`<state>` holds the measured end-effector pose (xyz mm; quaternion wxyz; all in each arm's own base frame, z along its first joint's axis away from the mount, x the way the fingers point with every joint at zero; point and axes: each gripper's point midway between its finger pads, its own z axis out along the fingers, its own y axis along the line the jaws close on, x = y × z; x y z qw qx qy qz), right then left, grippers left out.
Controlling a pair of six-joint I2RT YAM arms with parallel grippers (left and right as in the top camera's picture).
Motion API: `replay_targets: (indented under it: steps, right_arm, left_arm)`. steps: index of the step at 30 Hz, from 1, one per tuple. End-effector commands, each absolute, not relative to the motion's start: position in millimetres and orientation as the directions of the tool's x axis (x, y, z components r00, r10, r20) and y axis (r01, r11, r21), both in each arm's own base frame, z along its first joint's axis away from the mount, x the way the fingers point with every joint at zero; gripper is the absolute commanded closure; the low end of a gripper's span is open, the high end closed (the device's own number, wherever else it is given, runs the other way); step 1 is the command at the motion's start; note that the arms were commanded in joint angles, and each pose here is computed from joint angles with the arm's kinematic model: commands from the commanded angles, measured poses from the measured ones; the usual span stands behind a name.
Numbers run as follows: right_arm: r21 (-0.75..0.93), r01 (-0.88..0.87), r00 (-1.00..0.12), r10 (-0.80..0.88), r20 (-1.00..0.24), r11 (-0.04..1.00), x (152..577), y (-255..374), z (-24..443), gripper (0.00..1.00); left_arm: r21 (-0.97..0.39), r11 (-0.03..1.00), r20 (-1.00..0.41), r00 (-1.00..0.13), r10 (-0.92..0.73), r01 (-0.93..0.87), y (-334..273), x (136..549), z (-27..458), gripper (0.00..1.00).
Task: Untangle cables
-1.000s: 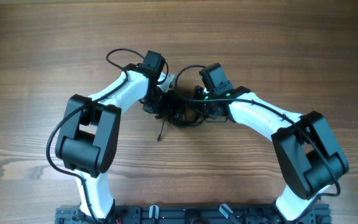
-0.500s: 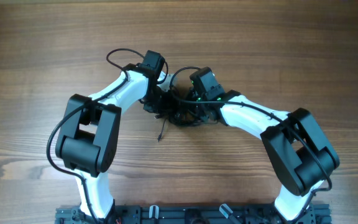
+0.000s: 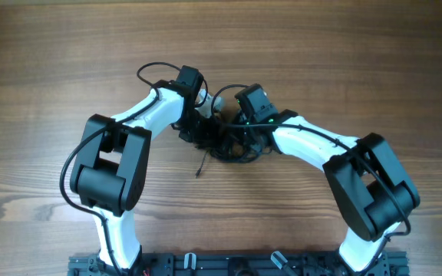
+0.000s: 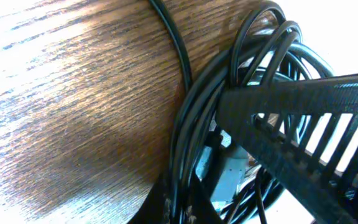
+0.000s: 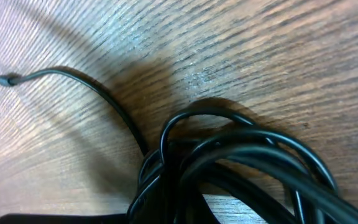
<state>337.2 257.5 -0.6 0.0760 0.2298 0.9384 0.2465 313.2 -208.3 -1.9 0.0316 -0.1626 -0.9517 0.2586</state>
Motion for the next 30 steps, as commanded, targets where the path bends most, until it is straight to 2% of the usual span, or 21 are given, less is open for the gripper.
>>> replay_targets:
  steps: [1,5,7,10,14,19,21,22,23,24,25,26,27,30]
  right_arm:
    - [0.575,0.363,-0.916,0.394,0.076,0.733,330.9,254.0,9.6,0.96]
    - [0.743,0.393,-0.907,0.359,0.218,0.542,350.5,241.4,50.8,0.96]
    - [0.776,0.389,-0.902,0.374,0.214,0.495,364.0,229.9,59.2,0.96]
    - [0.756,0.445,-0.854,0.481,0.198,0.479,384.0,205.2,54.6,0.96]
    - [0.663,0.583,-0.7,0.705,0.116,0.47,409.7,168.2,34.9,0.96]
    - [0.59,0.63,-0.603,0.797,-0.039,0.505,422.3,133.6,22.9,0.96]
    - [0.563,0.616,-0.62,0.78,-0.085,0.551,420.4,127.4,19.4,0.94]
    - [0.541,0.611,-0.632,0.768,-0.106,0.578,417.7,123.9,16.6,0.9]
    - [0.523,0.605,-0.645,0.755,-0.119,0.6,415.0,121.5,14.3,0.82]
    - [0.508,0.592,-0.666,0.735,-0.129,0.625,412.0,120.7,12.5,0.69]
    - [0.494,0.572,-0.691,0.709,-0.141,0.656,409.1,120.3,10.8,0.47]
    - [0.476,0.539,-0.723,0.672,-0.16,0.695,406.3,119.7,9.2,0.36]
    - [0.455,0.49,-0.766,0.617,-0.182,0.744,402.6,119.6,7.4,0.28]
    - [0.474,0.365,-0.854,0.492,-0.173,0.801,394.1,128.9,13.4,0.24]
  left_arm:
    - [-0.482,0.823,0.0,-0.939,0.343,0.301,-203.2,307.1,-11.8,0.96]
    - [-0.476,0.826,-0.001,-0.939,0.344,0.303,-202.4,307.5,-12.3,0.96]
    - [-0.476,0.824,-0.003,-0.938,0.348,0.307,-202.4,307.4,-12.3,0.96]
    - [-0.476,0.82,-0.008,-0.934,0.356,0.317,-202.4,307.4,-12.3,0.96]
    - [-0.476,0.82,-0.009,-0.934,0.357,0.318,-202.4,307.5,-12.3,0.96]
    - [-0.476,0.82,-0.009,-0.934,0.356,0.317,-202.4,307.5,-12.3,0.96]
    - [-0.476,0.82,-0.009,-0.934,0.356,0.317,-202.5,307.5,-12.3,0.96]
    - [-0.476,0.82,-0.011,-0.934,0.356,0.318,-202.6,307.9,-12.3,0.96]
    - [-0.476,0.819,-0.016,-0.934,0.356,0.321,-203.0,309.1,-12.3,0.96]
    - [-0.476,0.818,-0.019,-0.934,0.356,0.322,-203.3,309.8,-12.3,0.96]
    - [-0.476,0.818,-0.021,-0.934,0.356,0.323,-203.5,310.2,-12.2,0.96]
    - [-0.477,0.817,-0.024,-0.934,0.356,0.323,-203.7,310.8,-12.0,0.96]
    - [-0.477,0.817,-0.036,-0.935,0.352,0.325,-203.2,313.9,-8.3,0.96]
    - [-0.475,0.807,-0.142,-0.935,0.324,0.351,-200.8,334.3,27.3,0.96]
